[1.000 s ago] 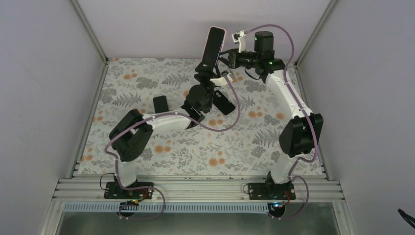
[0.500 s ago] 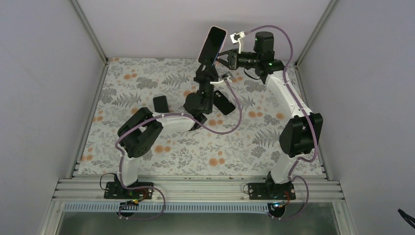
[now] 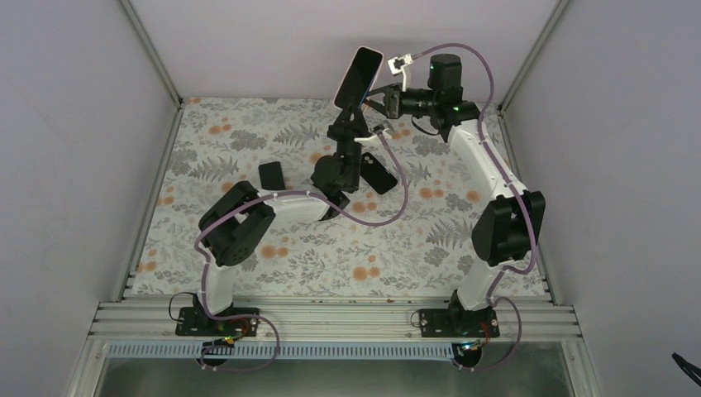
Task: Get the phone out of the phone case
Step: Remove the phone case from the phone, then place the phone at the center of the board, then place the phone case at the center of the board, then reset both arms
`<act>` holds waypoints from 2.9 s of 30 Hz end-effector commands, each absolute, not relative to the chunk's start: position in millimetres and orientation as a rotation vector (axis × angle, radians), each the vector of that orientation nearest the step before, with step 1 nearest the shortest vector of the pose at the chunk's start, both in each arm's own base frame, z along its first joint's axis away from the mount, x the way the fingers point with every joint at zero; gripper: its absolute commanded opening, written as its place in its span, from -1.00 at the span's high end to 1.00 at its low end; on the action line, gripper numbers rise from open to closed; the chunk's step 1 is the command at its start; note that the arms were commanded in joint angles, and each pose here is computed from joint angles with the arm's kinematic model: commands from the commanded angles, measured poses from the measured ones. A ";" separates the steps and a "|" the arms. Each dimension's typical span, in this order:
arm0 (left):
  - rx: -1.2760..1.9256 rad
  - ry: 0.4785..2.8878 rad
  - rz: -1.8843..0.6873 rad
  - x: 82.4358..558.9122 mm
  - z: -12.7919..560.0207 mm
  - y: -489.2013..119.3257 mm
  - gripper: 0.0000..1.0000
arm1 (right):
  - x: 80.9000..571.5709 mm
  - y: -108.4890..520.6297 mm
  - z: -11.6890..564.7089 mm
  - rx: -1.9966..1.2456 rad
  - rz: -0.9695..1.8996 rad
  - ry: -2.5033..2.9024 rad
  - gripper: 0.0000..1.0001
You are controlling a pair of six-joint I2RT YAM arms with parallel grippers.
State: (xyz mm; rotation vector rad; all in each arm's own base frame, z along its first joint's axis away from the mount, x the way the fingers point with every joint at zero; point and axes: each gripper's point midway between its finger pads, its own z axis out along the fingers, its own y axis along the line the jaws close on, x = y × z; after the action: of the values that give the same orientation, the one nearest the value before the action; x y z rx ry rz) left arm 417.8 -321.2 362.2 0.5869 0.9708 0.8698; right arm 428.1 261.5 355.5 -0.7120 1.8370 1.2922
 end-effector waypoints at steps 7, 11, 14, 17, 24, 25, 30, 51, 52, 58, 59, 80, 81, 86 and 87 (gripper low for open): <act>0.321 1.070 0.556 386.5 464.4 -245.4 0.95 | 472.3 200.9 288.0 -0.648 0.559 2.144 0.94; 0.387 1.154 0.508 385.4 461.2 -217.9 0.95 | 477.9 165.9 277.2 -0.646 0.284 2.200 0.93; 0.461 1.217 0.503 381.5 455.3 -198.3 0.95 | 475.8 149.7 277.2 -0.663 0.177 2.210 0.94; 0.551 1.259 0.545 371.1 434.1 -185.4 0.95 | 463.7 150.5 273.6 -0.727 0.218 2.229 0.94; 0.807 1.429 0.661 364.0 328.8 -178.6 0.95 | 377.5 180.7 191.5 -1.037 0.634 2.482 0.93; 0.840 1.451 0.675 363.4 310.9 -178.7 0.95 | 363.2 181.9 174.7 -1.069 0.684 2.533 0.93; 1.009 1.515 0.739 360.3 225.9 -180.4 0.95 | 321.4 168.7 112.7 -1.073 0.679 2.701 0.93; 1.419 1.676 0.747 348.4 64.7 -218.3 0.95 | 245.9 123.2 19.0 -1.054 0.599 2.996 0.91; 1.429 1.678 0.755 347.3 61.0 -218.0 0.88 | 245.9 122.4 18.0 -1.049 0.601 2.999 0.91; 1.542 1.689 0.661 322.8 50.0 -226.9 0.04 | 239.9 109.7 11.6 -1.019 0.572 3.038 0.26; 1.559 1.693 0.631 318.3 50.8 -228.9 -0.16 | 240.5 106.7 12.6 -1.014 0.557 3.037 0.13; 0.782 2.040 0.114 354.8 296.2 -63.7 -1.00 | 341.2 -18.0 222.0 -0.212 -0.051 2.376 -1.00; 0.671 2.058 0.131 356.6 295.9 -31.5 -1.00 | 344.6 -22.7 215.7 -0.193 -0.068 2.368 -1.00; 0.362 2.083 0.242 345.7 269.6 38.0 -1.00 | 354.7 -37.5 181.2 -0.134 -0.043 2.350 -1.00; 0.341 2.084 0.227 342.9 264.5 39.9 -1.00 | 354.8 -40.5 175.2 -0.119 -0.057 2.359 -1.00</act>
State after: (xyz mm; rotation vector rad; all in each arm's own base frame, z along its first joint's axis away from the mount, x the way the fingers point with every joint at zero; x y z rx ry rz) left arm 351.0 36.1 281.4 0.4561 2.0884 0.3231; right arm 339.9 -27.0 190.3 -0.2128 2.4059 -0.0583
